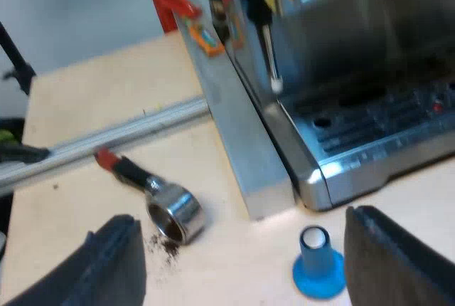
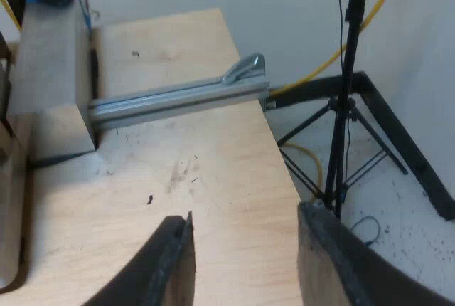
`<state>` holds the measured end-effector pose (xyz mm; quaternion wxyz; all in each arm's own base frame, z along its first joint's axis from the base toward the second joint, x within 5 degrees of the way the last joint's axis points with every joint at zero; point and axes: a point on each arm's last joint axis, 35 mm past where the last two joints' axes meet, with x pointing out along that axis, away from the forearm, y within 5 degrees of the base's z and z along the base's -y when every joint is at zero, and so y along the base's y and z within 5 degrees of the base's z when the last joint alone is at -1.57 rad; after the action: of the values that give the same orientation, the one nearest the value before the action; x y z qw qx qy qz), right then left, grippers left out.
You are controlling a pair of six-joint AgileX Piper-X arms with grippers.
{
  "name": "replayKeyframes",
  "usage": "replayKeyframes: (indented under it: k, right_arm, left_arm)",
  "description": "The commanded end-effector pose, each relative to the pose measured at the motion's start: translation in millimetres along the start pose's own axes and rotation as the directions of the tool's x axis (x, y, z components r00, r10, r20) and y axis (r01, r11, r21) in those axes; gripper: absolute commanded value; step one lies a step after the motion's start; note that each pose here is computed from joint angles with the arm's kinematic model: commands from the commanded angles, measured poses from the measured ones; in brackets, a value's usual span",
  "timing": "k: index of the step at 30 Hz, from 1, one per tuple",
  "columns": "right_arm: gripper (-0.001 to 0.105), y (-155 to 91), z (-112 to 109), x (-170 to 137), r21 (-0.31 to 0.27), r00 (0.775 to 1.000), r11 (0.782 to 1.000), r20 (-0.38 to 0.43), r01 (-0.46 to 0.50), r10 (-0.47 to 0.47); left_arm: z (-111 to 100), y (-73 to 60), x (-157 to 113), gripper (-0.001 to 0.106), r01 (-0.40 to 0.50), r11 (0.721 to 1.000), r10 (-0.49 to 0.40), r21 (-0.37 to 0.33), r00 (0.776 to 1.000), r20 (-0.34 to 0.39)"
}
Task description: Put the handle in the coffee machine
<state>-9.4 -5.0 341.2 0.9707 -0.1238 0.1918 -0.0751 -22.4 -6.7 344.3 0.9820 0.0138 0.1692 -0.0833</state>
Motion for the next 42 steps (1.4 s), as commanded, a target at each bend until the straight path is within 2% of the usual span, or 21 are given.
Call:
replayKeyframes:
  k: [1,2,3,5,8,13,20,23,24,25,26,27,28,29,31,35,38,42]
  right_arm:
    - [0.037,0.5,-4.4,-2.3,0.007,1.000,1.000,-0.010,0.006,-0.006]
    - [0.037,1.4,-7.7,-1.5,0.028,0.999,1.000,-0.038,0.000,0.001]
    - [0.037,-0.2,-13.4,-7.7,0.055,0.993,0.998,-0.109,0.043,-0.037]
    - [0.037,-0.3,-16.5,-5.1,0.067,0.989,0.995,-0.135,0.075,-0.065]
    - [0.037,0.4,-18.3,-1.4,0.064,0.987,0.994,-0.143,0.084,-0.074]
    - [0.037,1.1,-17.2,4.8,0.070,0.990,0.994,-0.119,0.088,-0.079]
    - [0.037,0.6,-14.0,6.5,0.078,0.992,0.993,-0.087,0.093,-0.086]
    - [0.037,0.6,-14.0,6.5,0.074,0.992,0.993,-0.087,0.093,-0.086]
    - [0.037,0.6,-14.0,6.5,0.069,0.992,0.993,-0.087,0.092,-0.086]
    - [0.037,0.6,-14.0,6.5,0.035,0.992,0.995,-0.087,0.089,-0.086]
    - [0.037,0.8,-14.0,6.5,-0.025,0.993,0.996,-0.087,0.081,-0.083]
    - [0.037,0.8,-14.0,6.5,-0.064,0.993,0.995,-0.087,0.077,-0.082]
    - [0.037,0.9,-14.0,6.5,-0.133,0.993,0.989,-0.086,0.066,-0.078]
    - [0.037,1.0,-14.0,6.5,-0.157,0.993,0.986,-0.085,0.062,-0.076]
    - [0.037,1.5,-13.8,6.6,-0.155,0.995,0.987,-0.081,0.049,-0.062]
    - [0.038,5.3,-12.9,6.7,-0.170,0.997,0.984,-0.057,-0.055,0.046]
    - [0.038,6.2,-12.7,6.6,-0.203,0.996,0.976,-0.051,-0.081,0.072]
    - [0.038,6.4,-12.2,7.9,-0.204,0.996,0.976,-0.042,-0.081,0.074]
  left_arm:
    - [-5.0,0.6,2.2,0.061,-0.003,1.000,0.001,-0.024,0.997,-0.071]
    - [-8.6,0.3,1.9,0.061,-0.002,1.000,-0.001,-0.030,0.995,-0.103]
    - [-10.3,0.2,1.7,0.061,-0.001,0.999,-0.002,-0.032,0.993,-0.119]
    - [-16.0,-0.3,1.4,0.061,0.001,0.999,-0.009,-0.044,0.986,-0.169]
    - [-17.1,-0.3,2.0,0.061,0.001,0.999,-0.009,-0.046,0.984,-0.176]
    - [-14.7,-0.1,2.4,0.061,0.001,0.999,-0.007,-0.042,0.988,-0.155]
    - [-4.7,0.7,3.5,0.061,-0.002,1.000,0.000,-0.026,0.998,-0.065]
    - [-2.3,0.9,3.7,0.061,-0.004,0.998,0.001,-0.061,0.999,-0.044]
    - [-2.6,0.9,3.7,0.061,-0.005,0.996,0.001,-0.085,0.999,-0.046]
    - [-3.2,0.9,3.6,0.061,-0.008,0.991,0.001,-0.134,0.999,-0.051]
    - [-4.0,0.8,3.6,0.061,-0.011,0.982,0.000,-0.187,0.998,-0.058]
    - [-4.3,0.8,3.6,0.061,-0.013,0.979,0.000,-0.206,0.998,-0.061]
    - [-4.3,0.8,3.6,0.061,-0.013,0.977,0.000,-0.215,0.998,-0.061]
    - [-4.2,0.8,3.6,0.061,-0.013,0.977,0.000,-0.213,0.998,-0.061]
    - [-4.2,0.8,3.6,0.061,-0.012,0.980,0.000,-0.200,0.998,-0.061]
    - [-5.3,0.5,2.6,0.060,-0.014,0.979,-0.001,-0.202,0.997,-0.072]
    - [-5.2,0.5,2.6,0.056,-0.014,0.979,-0.001,-0.202,0.997,-0.072]
    - [-7.6,1.3,7.5,0.056,-0.015,0.979,-0.001,-0.203,0.997,-0.079]
